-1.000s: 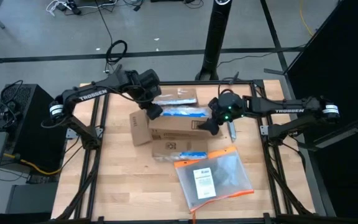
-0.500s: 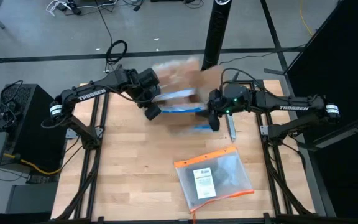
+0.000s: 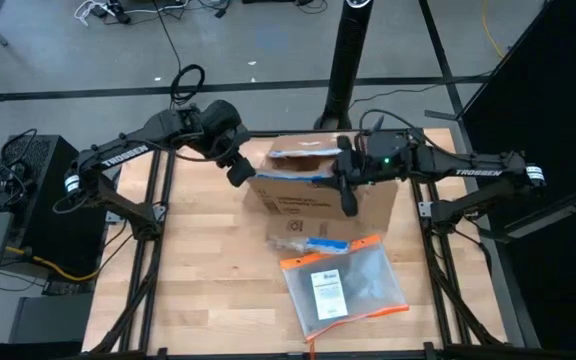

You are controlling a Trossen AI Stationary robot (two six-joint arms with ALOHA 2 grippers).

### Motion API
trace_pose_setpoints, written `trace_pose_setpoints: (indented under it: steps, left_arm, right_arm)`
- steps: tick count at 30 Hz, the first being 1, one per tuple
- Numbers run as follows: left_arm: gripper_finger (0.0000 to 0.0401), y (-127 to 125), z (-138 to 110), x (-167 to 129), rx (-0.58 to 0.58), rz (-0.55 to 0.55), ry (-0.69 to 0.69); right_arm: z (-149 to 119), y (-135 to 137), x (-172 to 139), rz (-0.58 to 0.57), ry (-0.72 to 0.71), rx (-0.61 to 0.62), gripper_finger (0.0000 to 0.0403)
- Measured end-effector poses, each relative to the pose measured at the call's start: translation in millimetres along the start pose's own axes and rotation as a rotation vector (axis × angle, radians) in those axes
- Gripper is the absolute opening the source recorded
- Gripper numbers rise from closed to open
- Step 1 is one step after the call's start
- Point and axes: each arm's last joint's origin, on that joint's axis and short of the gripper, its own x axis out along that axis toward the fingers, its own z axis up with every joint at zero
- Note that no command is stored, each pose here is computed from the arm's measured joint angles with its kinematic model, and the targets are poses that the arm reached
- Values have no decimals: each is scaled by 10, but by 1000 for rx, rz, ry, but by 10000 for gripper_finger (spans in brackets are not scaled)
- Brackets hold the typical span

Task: Unpack boxes
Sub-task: Break down the cardboard box until it is fully flat

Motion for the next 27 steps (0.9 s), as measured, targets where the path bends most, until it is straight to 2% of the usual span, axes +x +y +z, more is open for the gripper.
trace_pose_setpoints:
  steps: [3, 18, 22, 27]
  left_arm:
    - [228, -72, 11, 44, 45, -19, -24]
    - [198, -328, 265, -257, 209, -12, -290]
    - [198, -322, 256, -256, 209, -9, -279]
    - [198, -306, 177, -293, 203, -20, -206]
  right_arm:
    - [-11, 107, 28, 36, 10, -100, 1]
    - [-150, 438, 79, -143, 215, -722, 1]
    - [-216, 462, 174, -182, 287, -815, 1]
    - [-340, 489, 374, -158, 360, -860, 1]
